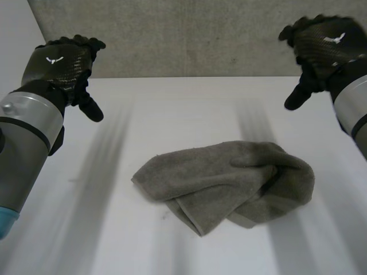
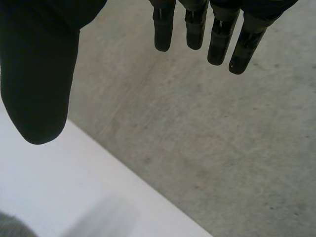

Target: Fold the towel.

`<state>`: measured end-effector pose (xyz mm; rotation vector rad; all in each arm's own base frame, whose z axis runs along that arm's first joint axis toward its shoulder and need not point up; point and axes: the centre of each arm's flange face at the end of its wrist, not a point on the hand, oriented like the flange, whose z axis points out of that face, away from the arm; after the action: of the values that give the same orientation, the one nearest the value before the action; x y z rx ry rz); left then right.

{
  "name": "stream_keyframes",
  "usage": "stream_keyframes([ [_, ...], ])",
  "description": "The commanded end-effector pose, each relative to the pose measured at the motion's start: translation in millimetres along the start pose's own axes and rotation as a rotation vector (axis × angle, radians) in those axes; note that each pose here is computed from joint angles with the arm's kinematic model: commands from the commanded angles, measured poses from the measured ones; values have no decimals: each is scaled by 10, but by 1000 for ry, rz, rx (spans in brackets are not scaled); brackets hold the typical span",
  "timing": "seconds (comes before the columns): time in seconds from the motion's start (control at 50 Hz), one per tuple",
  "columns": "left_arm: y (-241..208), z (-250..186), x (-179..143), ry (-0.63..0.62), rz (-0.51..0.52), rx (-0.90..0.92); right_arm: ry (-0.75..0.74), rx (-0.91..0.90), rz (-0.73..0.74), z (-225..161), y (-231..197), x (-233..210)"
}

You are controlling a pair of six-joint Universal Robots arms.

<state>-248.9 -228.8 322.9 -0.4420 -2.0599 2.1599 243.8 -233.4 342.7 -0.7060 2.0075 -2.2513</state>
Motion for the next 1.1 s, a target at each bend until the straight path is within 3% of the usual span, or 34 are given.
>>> stream_keyframes([
  [0.02, 171, 87, 92, 83, 29, -47, -131, -116, -95, 71, 355, -228],
  [0.16, 788, 262, 106, 192, 139, -221, -337, -342, -114, -198, 832, -670],
  [0.26, 1150, 276, -22, 215, 183, -327, -428, -378, -103, -364, 1034, -817],
  [0.46, 1641, 301, -72, 339, 126, -452, -606, -405, -49, -661, 1350, -1102],
  [0.84, 1976, 451, 43, 398, 104, -423, -613, -353, -35, -665, 1744, -1305],
  [1.1, 2016, 502, 295, 457, 120, -385, -597, -322, -43, -524, 1909, -1398],
])
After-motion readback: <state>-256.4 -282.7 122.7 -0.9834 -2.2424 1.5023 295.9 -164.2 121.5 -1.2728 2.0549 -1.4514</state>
